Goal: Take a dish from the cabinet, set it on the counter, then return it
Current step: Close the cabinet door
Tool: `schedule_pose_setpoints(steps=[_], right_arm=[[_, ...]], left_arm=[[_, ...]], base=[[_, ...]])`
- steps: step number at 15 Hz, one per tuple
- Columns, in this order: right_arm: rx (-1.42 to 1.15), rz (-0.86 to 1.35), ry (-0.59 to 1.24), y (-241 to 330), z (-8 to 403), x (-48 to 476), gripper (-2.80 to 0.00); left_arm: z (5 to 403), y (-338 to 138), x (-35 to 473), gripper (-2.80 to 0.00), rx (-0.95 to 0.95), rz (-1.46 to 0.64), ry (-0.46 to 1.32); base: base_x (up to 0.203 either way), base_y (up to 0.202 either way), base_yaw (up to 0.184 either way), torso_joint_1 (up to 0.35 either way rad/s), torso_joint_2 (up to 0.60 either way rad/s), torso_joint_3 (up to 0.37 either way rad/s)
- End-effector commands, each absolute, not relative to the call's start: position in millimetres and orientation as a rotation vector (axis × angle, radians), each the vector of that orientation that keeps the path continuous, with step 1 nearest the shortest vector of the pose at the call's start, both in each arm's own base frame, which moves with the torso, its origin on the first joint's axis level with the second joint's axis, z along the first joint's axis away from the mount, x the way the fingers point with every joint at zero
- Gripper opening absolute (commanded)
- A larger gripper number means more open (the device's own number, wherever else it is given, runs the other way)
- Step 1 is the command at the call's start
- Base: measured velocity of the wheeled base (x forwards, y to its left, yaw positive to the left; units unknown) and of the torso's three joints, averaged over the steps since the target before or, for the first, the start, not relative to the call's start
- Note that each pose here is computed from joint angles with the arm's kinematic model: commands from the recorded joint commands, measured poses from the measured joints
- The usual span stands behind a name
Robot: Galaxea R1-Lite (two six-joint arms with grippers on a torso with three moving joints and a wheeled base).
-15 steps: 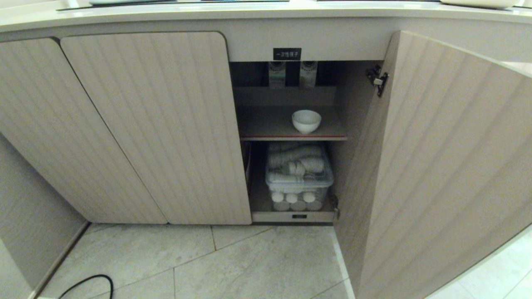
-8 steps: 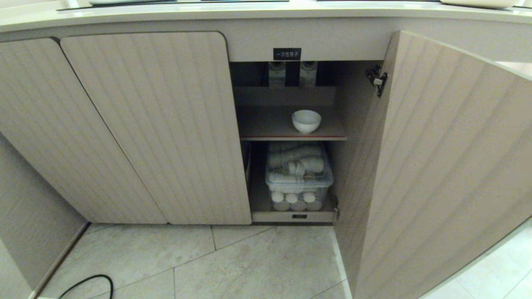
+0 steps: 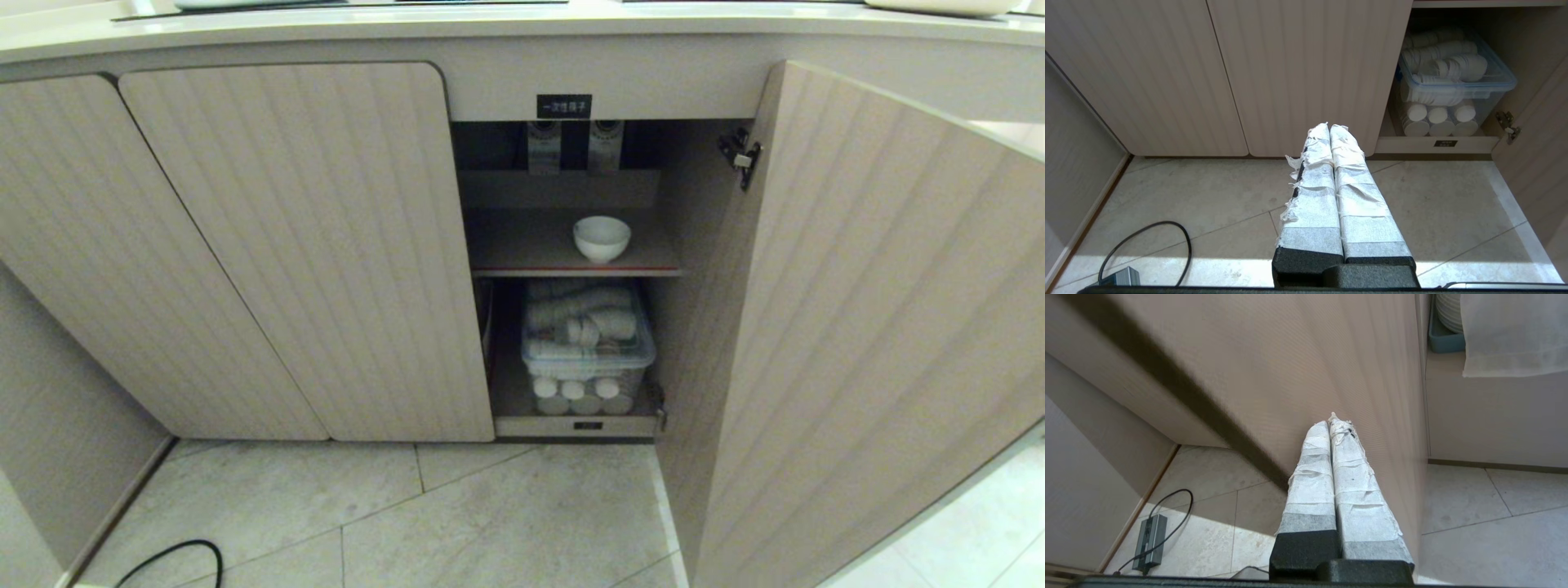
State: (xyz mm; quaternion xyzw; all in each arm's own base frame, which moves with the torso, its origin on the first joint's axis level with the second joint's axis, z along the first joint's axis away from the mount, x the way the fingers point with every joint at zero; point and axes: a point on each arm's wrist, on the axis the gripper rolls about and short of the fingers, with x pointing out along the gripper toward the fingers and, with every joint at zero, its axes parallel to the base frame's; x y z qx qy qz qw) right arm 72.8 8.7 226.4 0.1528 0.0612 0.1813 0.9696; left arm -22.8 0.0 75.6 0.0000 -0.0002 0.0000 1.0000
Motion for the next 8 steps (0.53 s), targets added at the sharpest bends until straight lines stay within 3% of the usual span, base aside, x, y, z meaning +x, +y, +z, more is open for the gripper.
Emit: schedule_pose_setpoints(steps=[1,8], right_arm=[[0.314,0.368,0.144,9,230,83,-2.80],[0.310,0.460,0.159,18,241,93,-2.80]], left_arm=[[76,0,-23,-2.80,0.000,0.000,-0.002],[75,0,-23,-2.80,0.000,0.000,0.000]], base=[[0.000,0.000,0.000,0.000,0.00,0.000],[0.000,0.000,0.000,0.000,0.00,0.000]])
